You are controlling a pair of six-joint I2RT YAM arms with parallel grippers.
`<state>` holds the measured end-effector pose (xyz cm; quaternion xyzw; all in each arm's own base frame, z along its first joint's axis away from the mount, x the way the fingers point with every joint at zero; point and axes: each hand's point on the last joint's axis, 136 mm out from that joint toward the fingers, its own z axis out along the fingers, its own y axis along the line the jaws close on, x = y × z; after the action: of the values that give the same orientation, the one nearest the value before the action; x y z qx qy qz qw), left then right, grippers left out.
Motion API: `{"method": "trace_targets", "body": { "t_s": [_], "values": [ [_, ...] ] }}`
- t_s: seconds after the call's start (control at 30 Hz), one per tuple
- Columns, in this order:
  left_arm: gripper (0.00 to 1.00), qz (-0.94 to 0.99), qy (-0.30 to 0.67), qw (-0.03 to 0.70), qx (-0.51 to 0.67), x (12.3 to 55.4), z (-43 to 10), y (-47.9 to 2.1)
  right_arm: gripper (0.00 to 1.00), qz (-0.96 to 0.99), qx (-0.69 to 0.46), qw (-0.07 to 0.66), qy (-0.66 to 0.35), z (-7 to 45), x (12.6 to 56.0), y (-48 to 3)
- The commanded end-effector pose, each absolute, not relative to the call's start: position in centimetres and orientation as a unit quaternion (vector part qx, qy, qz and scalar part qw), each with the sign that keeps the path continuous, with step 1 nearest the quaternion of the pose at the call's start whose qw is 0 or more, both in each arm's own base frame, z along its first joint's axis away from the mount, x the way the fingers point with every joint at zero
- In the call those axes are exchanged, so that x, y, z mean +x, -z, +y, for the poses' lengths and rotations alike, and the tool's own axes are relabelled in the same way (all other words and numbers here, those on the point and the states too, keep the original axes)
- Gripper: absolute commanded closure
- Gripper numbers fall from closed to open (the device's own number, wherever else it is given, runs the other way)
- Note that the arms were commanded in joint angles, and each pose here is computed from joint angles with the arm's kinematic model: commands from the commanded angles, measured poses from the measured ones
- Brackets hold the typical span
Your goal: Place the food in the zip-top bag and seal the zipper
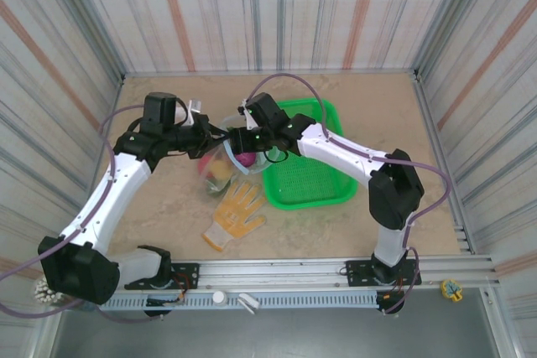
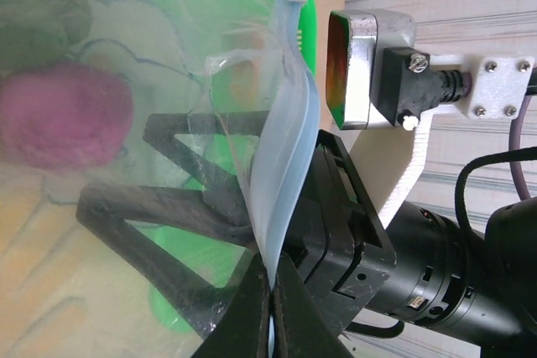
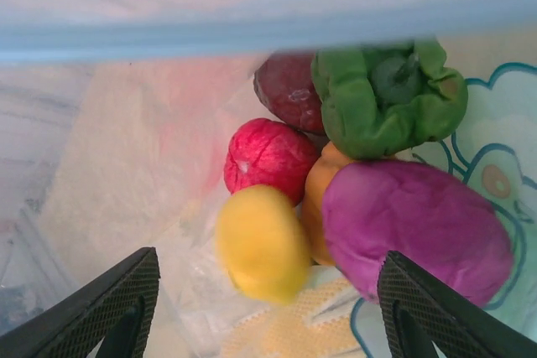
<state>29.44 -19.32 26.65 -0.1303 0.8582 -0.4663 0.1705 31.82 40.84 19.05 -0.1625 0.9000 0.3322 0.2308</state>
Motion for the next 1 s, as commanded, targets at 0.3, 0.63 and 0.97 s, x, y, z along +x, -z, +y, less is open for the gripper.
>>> {"method": "trace_targets", "body": {
  "t_s": [0.3, 0.63, 0.97],
  "values": [
    [1.00, 0.853, 0.478, 0.178, -0.109, 29.6, -20.0, -27.6, 0.52, 0.882, -0.153, 0.278, -0.349, 37.3, 31.2, -23.7],
    [1.00, 0.856, 0.469, 0.192, -0.102, 29.1, -19.5, -27.2, 0.61, 0.901, -0.083, 0.314, -0.288, 27.6, 32.6, -23.9],
    [1.00, 0.843, 0.492, 0.209, -0.063, 29.3, -20.2, -27.3, 0.44, 0.963, 0.024, 0.255, -0.085, 16.1, 35.4, -14.8]
  ]
}}
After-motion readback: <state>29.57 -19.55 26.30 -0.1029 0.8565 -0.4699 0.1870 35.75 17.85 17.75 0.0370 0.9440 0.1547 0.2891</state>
